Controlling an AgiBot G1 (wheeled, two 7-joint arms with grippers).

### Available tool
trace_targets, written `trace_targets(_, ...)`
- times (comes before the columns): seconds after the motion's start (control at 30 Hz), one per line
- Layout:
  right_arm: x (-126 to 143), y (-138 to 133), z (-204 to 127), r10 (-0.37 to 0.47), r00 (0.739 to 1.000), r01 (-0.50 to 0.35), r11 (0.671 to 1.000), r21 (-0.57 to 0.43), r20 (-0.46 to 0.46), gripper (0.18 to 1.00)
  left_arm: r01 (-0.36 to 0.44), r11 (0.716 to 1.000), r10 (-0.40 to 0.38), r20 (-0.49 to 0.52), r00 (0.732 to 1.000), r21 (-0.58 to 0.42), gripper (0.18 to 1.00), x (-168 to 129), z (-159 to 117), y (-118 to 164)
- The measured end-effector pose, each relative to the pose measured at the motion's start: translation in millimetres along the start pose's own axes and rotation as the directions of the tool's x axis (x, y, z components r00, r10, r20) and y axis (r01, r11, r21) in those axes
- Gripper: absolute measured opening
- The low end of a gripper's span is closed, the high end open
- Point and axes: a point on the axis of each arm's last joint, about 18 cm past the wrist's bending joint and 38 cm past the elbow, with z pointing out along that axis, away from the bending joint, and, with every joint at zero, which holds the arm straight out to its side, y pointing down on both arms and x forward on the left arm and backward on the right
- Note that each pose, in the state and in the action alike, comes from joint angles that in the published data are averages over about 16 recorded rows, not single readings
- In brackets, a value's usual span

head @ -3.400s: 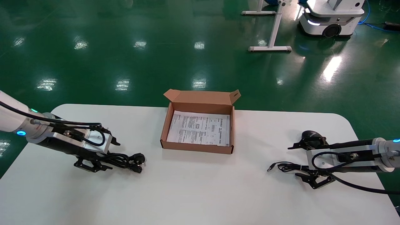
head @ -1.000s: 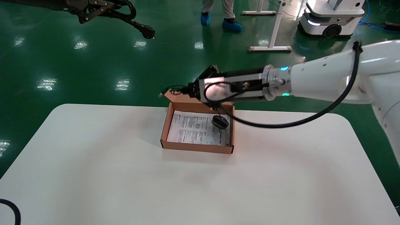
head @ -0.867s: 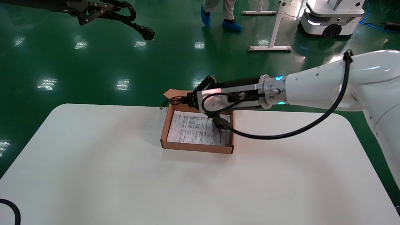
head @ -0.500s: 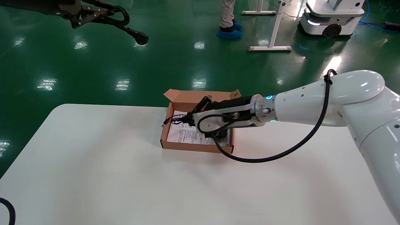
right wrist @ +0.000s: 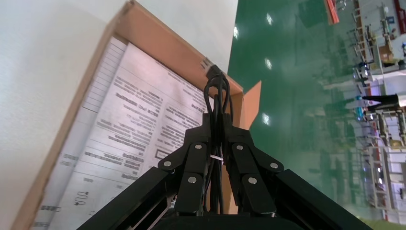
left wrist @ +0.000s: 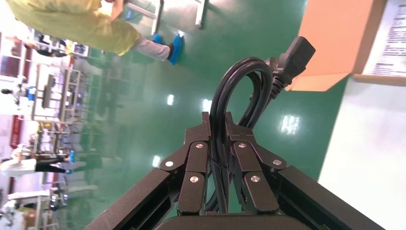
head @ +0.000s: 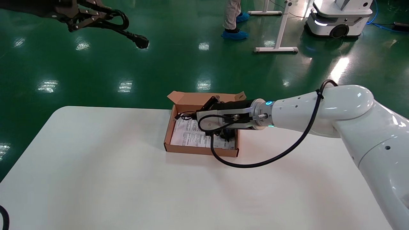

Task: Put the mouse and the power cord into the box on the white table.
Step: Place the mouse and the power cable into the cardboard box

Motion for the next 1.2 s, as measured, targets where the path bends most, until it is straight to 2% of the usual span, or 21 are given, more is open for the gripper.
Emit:
trace_targets(0.27, 4.9, 3.2, 0.5, 0.010, 1.000, -0.011, 0.999, -0.032, -0.017, 0.253, 0.022, 0.998, -0.016, -0.078, 0.997, 0.066, 0.225, 26.2, 24.4, -14.0)
trace_targets(0.43, 20.7, 14.9, -17.2, 0.038, 0.998, -0.041, 0.998, -0.055, -0.044, 0.299, 0.044, 0.990, -0.025, -0.139, 0.990, 0.136, 0.225, 50.4, 49.2, -27.0)
trace_targets(0.6, 40.6, 37.2, -58.4, 0.079, 0.994, -0.085, 0.994, -0.072, -0.078, 0.370, 0.086, 0.974, -0.041, -0.210, 0.977, 0.210, 0.225, 83.7, 82.0, -39.8)
trace_targets(0.8, 58.8, 70.4, -126.7, 0.117, 0.984, -0.131, 0.986, -0.102, -0.131, 0.483, 0.134, 0.956, -0.056, -0.283, 0.957, 0.262, 0.224, 129.6, 124.9, -50.4)
trace_targets(1.0, 54.5, 99.7, -184.9, 0.132, 0.979, -0.154, 0.977, -0.144, -0.155, 0.620, 0.146, 0.959, -0.072, -0.289, 0.955, 0.242, 0.224, 164.3, 163.9, -49.3)
trace_targets(1.2, 41.0, 121.3, -218.7, 0.146, 0.976, -0.176, 0.966, -0.192, -0.160, 0.756, 0.121, 0.973, -0.070, -0.248, 0.966, 0.195, 0.224, 178.9, 188.0, -42.6)
